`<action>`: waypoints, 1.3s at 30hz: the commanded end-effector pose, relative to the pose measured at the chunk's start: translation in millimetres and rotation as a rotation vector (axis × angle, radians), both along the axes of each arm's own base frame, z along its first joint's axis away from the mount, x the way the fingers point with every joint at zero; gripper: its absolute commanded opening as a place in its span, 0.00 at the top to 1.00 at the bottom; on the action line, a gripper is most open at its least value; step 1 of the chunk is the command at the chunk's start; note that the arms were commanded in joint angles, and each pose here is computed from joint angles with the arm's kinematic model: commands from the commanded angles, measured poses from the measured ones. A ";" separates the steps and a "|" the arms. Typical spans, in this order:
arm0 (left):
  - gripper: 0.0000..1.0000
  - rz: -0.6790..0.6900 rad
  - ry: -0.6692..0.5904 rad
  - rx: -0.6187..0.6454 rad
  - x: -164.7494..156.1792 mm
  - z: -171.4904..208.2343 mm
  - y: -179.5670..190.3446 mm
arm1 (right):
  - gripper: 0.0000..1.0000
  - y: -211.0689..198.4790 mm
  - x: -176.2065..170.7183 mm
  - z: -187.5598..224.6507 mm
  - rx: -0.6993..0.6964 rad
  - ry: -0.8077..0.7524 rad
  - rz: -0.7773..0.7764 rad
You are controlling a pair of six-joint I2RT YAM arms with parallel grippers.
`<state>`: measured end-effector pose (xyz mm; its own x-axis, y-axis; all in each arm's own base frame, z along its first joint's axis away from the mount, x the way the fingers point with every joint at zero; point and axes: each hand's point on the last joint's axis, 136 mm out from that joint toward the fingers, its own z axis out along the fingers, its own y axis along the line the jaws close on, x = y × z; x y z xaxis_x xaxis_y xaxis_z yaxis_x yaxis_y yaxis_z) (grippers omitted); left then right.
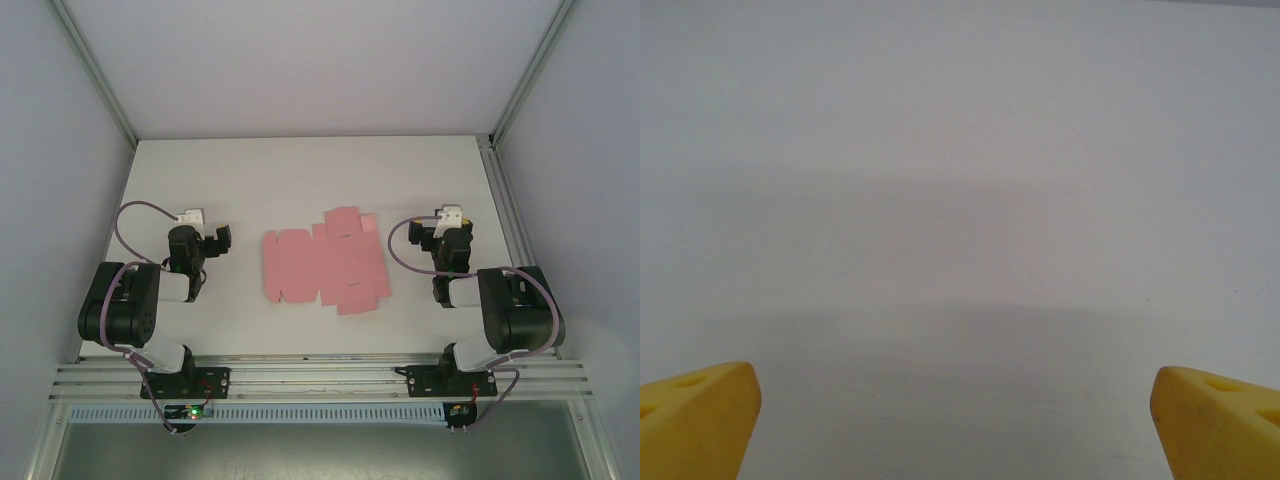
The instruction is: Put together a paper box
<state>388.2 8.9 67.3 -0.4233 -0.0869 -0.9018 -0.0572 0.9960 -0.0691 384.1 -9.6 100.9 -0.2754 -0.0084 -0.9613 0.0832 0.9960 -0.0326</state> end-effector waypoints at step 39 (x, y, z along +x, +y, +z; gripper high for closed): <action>0.00 -0.421 0.665 -0.760 -65.2 6.5 -174.1 | 0.40 163.9 -43.2 -86.9 0.538 0.799 0.200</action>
